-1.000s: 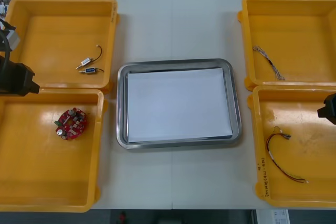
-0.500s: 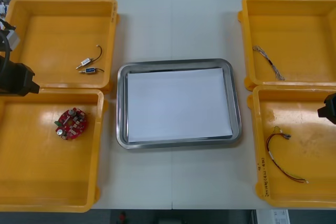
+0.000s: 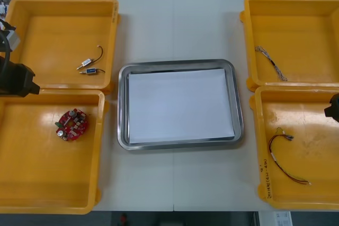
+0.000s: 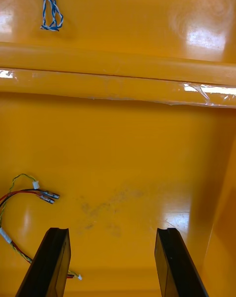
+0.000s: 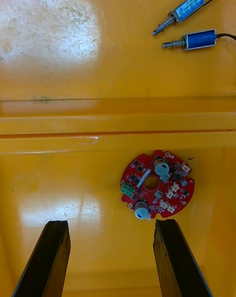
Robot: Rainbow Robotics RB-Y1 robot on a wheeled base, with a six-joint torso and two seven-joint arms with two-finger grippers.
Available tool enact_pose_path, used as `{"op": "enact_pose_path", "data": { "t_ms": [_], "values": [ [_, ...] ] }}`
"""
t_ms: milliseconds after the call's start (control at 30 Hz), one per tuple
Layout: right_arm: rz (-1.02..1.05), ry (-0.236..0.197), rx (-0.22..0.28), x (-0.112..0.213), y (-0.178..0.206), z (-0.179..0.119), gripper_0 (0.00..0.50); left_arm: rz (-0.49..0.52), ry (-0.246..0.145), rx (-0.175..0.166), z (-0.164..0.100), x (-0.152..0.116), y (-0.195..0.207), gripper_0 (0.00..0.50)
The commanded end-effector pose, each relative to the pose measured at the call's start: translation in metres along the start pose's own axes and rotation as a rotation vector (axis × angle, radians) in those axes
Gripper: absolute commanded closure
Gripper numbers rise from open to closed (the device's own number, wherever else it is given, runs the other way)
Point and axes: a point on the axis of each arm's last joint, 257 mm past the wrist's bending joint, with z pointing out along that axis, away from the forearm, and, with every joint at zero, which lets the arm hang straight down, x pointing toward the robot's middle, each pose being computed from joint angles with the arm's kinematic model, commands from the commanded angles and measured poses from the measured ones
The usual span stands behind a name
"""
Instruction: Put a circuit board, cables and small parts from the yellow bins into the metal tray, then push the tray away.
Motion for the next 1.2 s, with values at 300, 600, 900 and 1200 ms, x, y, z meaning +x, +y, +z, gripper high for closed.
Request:
{"op": "enact_pose_path", "data": {
  "t_ms": [300, 600, 900, 1200],
  "values": [
    [-0.082, 0.020, -0.059, 0.049, 0.050, -0.001, 0.000, -0.073, 0.057, 0.001, 0.011, 0.019, -0.005, 0.000],
    [-0.138, 0.128, -0.123, 0.108, 0.085, 0.017, 0.000, -0.060, 0.082, 0.020, 0.014, 0.029, -0.008, 0.000],
    [-0.187, 0.091, -0.163, 0.113, 0.112, 0.031, 0.000, -0.041, 0.169, 0.020, 0.032, 0.064, -0.007, 0.000],
    [-0.200, 0.037, -0.167, 0.106, 0.115, 0.045, 0.000, -0.035, 0.146, 0.038, 0.055, 0.072, -0.016, 0.000]
  ]
}}
